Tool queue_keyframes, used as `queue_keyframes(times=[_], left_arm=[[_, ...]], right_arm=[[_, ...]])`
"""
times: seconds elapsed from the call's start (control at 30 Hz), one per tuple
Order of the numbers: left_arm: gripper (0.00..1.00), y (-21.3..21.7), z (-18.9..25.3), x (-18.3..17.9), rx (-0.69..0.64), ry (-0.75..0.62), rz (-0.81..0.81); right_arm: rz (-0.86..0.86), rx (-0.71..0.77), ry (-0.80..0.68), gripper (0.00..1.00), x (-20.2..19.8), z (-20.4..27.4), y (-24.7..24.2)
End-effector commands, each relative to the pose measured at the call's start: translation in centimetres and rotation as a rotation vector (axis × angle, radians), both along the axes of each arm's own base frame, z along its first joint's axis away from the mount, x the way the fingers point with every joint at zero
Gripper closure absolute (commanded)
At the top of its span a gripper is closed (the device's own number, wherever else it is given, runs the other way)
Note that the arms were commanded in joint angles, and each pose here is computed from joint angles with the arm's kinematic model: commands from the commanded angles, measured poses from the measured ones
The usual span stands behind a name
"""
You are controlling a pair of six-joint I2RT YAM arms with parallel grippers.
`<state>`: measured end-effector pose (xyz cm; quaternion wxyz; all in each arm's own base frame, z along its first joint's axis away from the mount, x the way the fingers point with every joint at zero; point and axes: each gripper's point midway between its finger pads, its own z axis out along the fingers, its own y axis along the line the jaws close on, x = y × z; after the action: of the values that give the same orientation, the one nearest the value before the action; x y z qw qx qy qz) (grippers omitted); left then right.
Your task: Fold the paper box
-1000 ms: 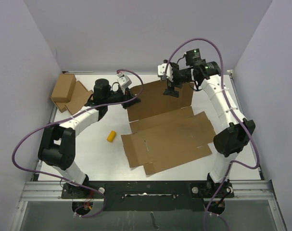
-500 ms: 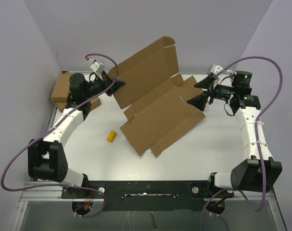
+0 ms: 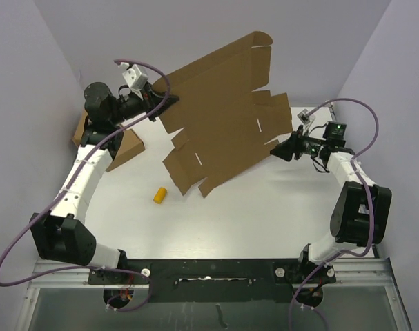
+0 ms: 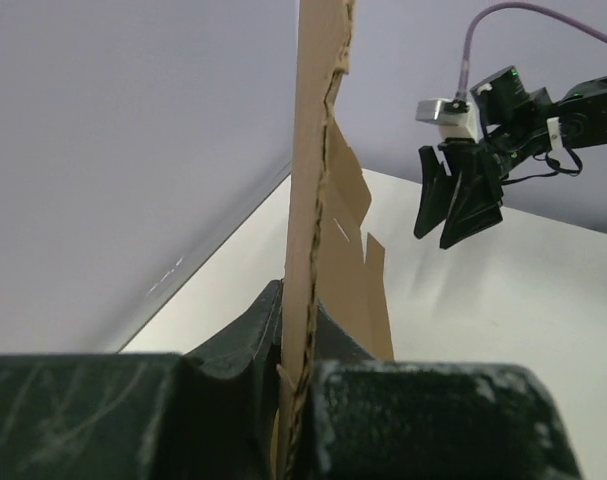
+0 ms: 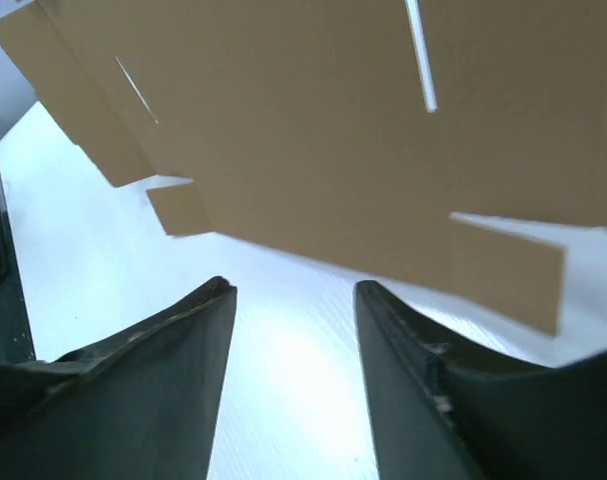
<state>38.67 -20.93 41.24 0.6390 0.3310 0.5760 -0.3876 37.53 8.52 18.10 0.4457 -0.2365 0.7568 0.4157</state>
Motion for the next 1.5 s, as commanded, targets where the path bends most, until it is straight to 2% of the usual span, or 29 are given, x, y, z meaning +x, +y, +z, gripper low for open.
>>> queue_keyframes(times=[0.0, 0.1, 0.27, 0.4, 0.6, 0.93, 1.07, 1.47], left_arm=[[1.0, -1.5, 3.2, -2.5, 0.045, -0.136, -0.049], [1.0, -3.0, 1.7, -2.8, 0.067, -0.119, -0.075], [1.0, -3.9, 0.4, -2.4, 0.046, -0.082, -0.076], [1.0, -4.0, 0.1, -1.6, 0.026, -0.04, -0.059], [1.0, -4.2, 0.1, -1.4, -0.013, 0.009, -0.059], [1.0, -6.1, -0.2, -3.0, -0.058, 0.112, -0.106], [1.0, -7.0, -2.0, -2.9, -0.014, 0.138, -0.096], [1.0, -8.5, -5.5, -2.0, -0.034, 0.272, -0.065]], right_arm=[[0.018, -0.005, 0.009, 0.54, 1.1, -1.6, 1.2], [0.027, -0.017, 0.03, 0.62, 1.1, -2.9, 2.1], [0.022, 0.005, 0.09, 0.7, 1.1, -5.6, 3.5], [-0.002, 0.016, 0.165, 0.85, 1.2, -7.7, 4.1], [-0.026, 0.004, 0.228, 1.0, 1.0, -9.6, 5.2], [-0.087, -0.022, 0.276, 1.0, 1.6, -11.0, 5.6], [-0.094, -0.035, 0.266, 1.0, 1.6, -10.7, 5.3], [-0.097, -0.06, 0.312, 0.98, 1.4, -12.2, 4.9]])
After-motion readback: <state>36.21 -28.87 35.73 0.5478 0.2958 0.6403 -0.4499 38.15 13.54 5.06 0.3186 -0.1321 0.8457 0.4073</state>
